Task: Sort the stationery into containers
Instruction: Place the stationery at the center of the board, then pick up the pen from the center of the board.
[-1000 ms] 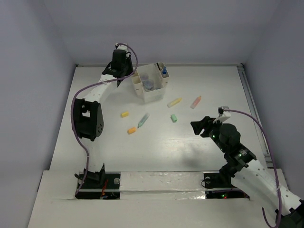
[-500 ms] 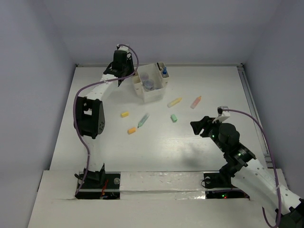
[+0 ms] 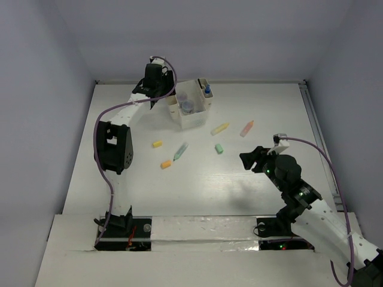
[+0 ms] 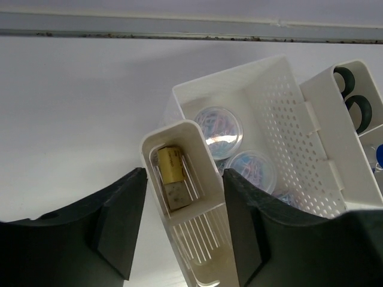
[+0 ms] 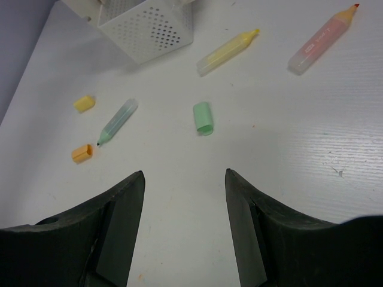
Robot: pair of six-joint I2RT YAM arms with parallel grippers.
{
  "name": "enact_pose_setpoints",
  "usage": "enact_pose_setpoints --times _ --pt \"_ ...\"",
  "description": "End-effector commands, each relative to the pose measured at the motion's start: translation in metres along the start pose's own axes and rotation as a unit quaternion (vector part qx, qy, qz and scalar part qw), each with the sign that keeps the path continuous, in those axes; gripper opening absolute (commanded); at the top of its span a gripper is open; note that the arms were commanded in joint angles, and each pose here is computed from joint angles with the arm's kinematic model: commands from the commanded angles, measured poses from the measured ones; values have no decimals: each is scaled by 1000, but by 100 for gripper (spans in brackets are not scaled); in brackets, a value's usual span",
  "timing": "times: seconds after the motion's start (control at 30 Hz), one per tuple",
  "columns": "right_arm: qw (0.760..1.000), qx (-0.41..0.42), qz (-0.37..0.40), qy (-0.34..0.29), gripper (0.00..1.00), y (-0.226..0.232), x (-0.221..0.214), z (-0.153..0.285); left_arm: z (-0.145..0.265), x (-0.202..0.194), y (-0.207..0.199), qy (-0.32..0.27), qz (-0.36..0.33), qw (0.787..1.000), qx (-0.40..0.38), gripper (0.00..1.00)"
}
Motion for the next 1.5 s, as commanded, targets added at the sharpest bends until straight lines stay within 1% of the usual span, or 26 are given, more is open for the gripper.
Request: enact_pose_setpoints --times 0.0,0.07,0.23,0.33,0.37,0.4,0.43,0.47,0.5,0.57,0.6,0.67,0.73,0.77,0.83,0.87,0.97,1.03,1.07,1.1,1.17,1.2,1.3,1.33,1.4,1.47 --pt "1000 13 7 -20 62 3 6 -4 32 40 -24 -58 -1 998 -34 53" --pt "1000 21 9 -18 62 4 6 -5 46 47 -32 -72 -3 996 -45 60" --pt "999 41 19 11 64 9 2 -13 112 83 -57 -129 1 988 -87 76" --pt "997 63 24 37 65 14 -2 -18 160 93 -63 -154 22 982 -109 79" --pt "996 72 25 37 66 17 -1 -23 164 77 -59 -137 37 982 -122 81" --pt "994 91 26 48 67 20 -3 -24 197 79 -62 -155 43 976 -149 83" --pt "993 99 25 53 68 22 -4 -26 196 56 -52 -129 46 978 -158 88" --pt "992 106 26 58 69 24 -4 -28 208 51 -50 -136 50 975 -171 89" --pt "990 116 25 76 70 26 -9 -32 238 48 -52 -151 53 967 -196 91" --pt "988 123 27 89 72 28 -9 -35 245 17 -35 -127 55 972 -190 98" --pt "987 132 29 91 73 30 -6 -37 268 11 -34 -138 50 968 -206 99" --pt "984 138 31 107 74 34 -9 -41 273 -17 -15 -114 46 974 -188 99" --pt "981 147 43 116 77 39 -6 -44 295 -31 -3 -119 34 976 -182 99" --pt "982 140 43 117 77 39 -4 -47 294 -44 7 -108 33 979 -170 99" --pt "986 120 42 106 77 40 8 -53 311 -54 17 -124 26 978 -168 99" --pt "986 102 43 123 78 38 5 -56 309 -67 26 -115 25 981 -154 99" --pt "993 27 40 112 79 33 18 -71 317 -86 40 -122 24 981 -151 99" --pt "991 -31 54 119 79 26 23 -82 327 -87 41 -132 25 978 -159 99" --pt "992 -44 56 106 79 29 39 -90 331 -87 40 -136 22 977 -165 99" --pt "988 -72 69 121 79 25 33 -103 336 -87 40 -144 21 973 -176 99" --pt "986 -95 67 122 77 22 44 -122 342 -89 38 -147 17 970 -195 99" --pt "981 -110 64 148 76 14 33 -137 346 -90 36 -150 16 968 -203 99" --pt "980 -109 47 160 72 14 36 -162 351 -89 35 -158 10 963 -216 99" --pt "972 -127 49 192 69 6 22 -174 352 -89 35 -157 9 963 -219 99" --pt "969 -150 54 187 65 6 29 -190 351 -91 33 -149 5 962 -229 99" --pt "963 -164 57 208 65 0 16 -206 351 -92 32 -143 2 961 -236 99"
Point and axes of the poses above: each gripper's point midway between its finger pads, its own z axis back along the fingers, its own y axis along the line the jaws close on, x = y × z, the point moved 9 cm from there along z, back along the fingers, and after that the axes turned 15 degrees about z, right-handed, at the moved point
